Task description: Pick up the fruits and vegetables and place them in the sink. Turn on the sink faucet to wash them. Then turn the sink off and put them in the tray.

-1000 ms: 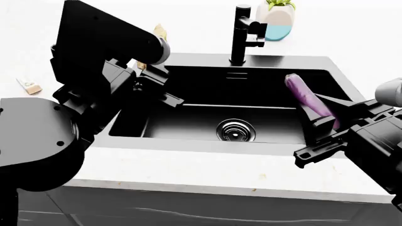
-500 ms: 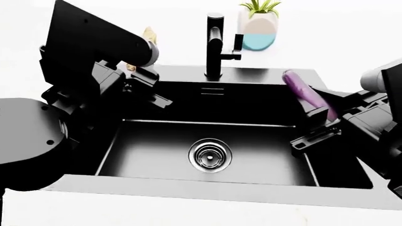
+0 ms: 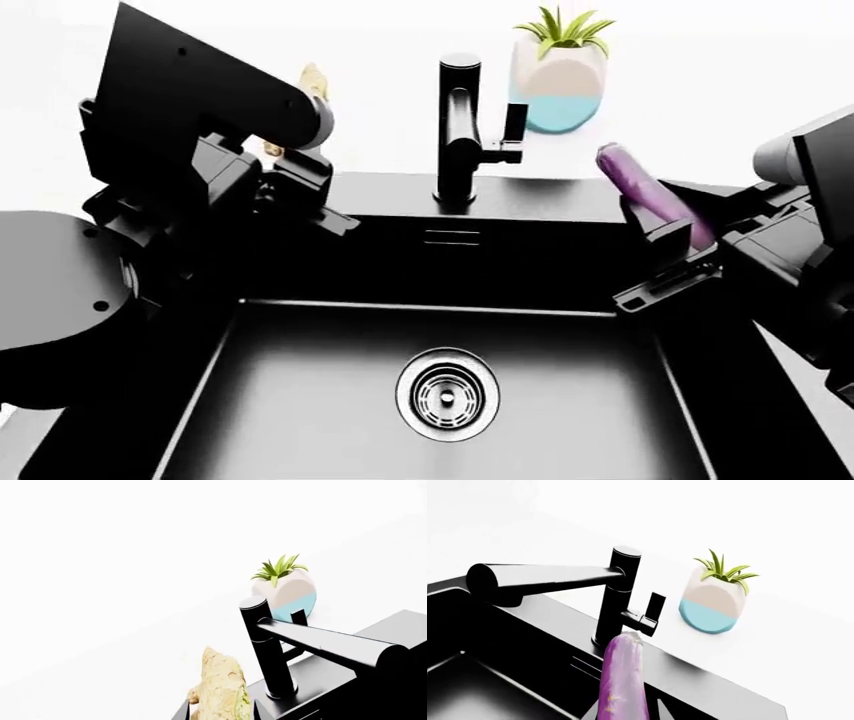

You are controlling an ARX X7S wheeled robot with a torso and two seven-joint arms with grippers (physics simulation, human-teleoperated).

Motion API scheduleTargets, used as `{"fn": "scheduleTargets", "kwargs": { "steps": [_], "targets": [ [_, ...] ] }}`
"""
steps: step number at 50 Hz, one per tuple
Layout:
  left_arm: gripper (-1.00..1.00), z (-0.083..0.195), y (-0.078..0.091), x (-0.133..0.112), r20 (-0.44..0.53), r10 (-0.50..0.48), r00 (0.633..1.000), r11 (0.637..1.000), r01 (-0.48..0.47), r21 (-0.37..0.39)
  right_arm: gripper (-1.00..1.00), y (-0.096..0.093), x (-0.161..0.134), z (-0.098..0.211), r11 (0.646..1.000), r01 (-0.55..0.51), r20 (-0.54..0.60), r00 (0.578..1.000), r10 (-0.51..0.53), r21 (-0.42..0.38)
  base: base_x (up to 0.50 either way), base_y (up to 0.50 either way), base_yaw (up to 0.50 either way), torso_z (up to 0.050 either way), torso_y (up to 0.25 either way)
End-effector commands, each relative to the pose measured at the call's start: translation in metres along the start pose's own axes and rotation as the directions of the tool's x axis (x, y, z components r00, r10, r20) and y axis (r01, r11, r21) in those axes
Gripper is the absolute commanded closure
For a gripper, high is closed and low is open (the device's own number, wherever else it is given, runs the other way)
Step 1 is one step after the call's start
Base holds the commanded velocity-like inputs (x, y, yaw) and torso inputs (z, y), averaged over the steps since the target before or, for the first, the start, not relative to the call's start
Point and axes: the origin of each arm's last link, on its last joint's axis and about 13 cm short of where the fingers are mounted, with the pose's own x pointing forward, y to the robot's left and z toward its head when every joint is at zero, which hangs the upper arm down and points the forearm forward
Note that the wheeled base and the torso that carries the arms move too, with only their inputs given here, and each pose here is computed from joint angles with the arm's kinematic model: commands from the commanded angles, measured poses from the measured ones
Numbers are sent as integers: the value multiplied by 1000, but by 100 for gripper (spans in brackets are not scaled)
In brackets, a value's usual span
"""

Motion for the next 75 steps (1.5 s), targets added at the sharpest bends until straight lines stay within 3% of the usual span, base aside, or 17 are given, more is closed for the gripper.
{"fn": "scheduleTargets", "kwargs": {
  "steps": [1, 18, 26, 34, 39, 60, 75],
  "targets": [
    [100, -1, 0, 0, -4, -3, 1000, 1000, 3, 2, 100, -1, 2, 2, 1000, 13, 0, 1000, -13, -15, 499, 26, 0, 0, 0],
    [100, -11, -9, 5, -28, -25, 999, 1000, 25, 13, 100, 6, 10, 2, 1000, 2, 1, 1000, -2, -9, 229, 11, 0, 0, 0],
    [100, -30, -23, 9, -120, -116, 986, 990, 125, 66, 100, 6, 14, 7, 1000, 2, 17, 1000, -2, -11, 0, 0, 0, 0, 0],
    [100, -45, -33, 9, -208, -271, 940, 948, 299, 113, 100, 5, 14, 10, 1000, 19, 29, 999, -19, -12, 0, 0, 0, 0, 0],
    [100, -51, -37, 11, -234, -327, 915, 926, 360, 112, 100, 5, 14, 12, 1000, 27, 33, 999, -26, -12, 0, 0, 0, 0, 0],
    [100, -79, -73, 40, -315, -468, 826, 855, 513, 75, 100, 6, 19, 10, 1000, 23, 39, 999, -23, -4, 0, 0, 0, 0, 0],
    [100, -110, -93, 50, -408, -500, 764, 815, 574, 78, 100, 7, 23, 7, 1000, 16, 37, 999, -16, -5, 0, 0, 0, 0, 1]
  ]
}}
